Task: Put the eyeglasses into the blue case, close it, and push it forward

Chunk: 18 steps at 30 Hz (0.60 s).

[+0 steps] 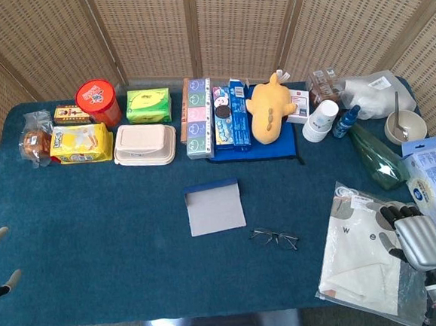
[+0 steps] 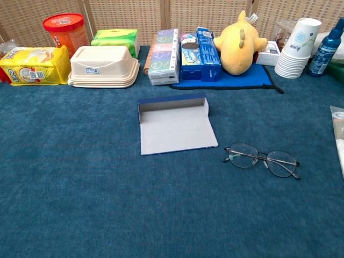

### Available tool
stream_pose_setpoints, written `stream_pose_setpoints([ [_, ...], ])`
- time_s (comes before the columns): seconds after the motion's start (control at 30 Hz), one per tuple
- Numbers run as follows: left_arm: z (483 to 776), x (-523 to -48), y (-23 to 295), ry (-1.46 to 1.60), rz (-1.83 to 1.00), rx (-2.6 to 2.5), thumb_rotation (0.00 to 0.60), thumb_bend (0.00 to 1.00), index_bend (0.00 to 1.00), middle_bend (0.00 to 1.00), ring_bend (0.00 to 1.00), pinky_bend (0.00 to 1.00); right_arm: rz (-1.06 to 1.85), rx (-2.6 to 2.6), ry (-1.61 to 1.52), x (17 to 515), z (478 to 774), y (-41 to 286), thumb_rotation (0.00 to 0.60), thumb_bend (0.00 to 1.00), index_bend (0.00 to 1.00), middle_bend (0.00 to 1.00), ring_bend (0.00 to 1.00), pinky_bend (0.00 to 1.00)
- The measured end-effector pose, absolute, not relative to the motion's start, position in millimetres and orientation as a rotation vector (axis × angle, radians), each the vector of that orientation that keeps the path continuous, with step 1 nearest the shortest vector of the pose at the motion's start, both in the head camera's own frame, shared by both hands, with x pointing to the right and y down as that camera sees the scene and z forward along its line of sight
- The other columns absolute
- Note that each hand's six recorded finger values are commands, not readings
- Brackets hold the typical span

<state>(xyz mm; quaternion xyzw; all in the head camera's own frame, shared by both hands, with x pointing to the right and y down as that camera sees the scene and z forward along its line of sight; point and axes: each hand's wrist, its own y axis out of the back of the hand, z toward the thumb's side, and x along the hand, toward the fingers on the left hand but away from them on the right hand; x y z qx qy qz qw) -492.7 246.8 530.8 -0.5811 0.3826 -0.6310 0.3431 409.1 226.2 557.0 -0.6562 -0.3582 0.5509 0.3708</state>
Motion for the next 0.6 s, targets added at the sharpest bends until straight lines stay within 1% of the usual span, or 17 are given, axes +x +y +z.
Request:
stream_pose_setpoints([
  [0.27, 540, -494, 248, 0.981, -1.663, -1.532, 0.540, 0.21, 0.15, 0.13, 0.08, 0.05, 1.415, -1.686, -0.919, 406, 558, 226, 0.600, 0.38, 0.25, 0.34, 0.27, 0.36],
  [0.6, 527, -485, 238, 1.010, -1.583, -1.546, 0.542, 0.21, 0.15, 0.13, 0.08, 0.06, 1.374, -1.753, -0.908, 392, 561, 230, 0.600, 0.38, 0.25, 0.34, 0.27, 0.36],
])
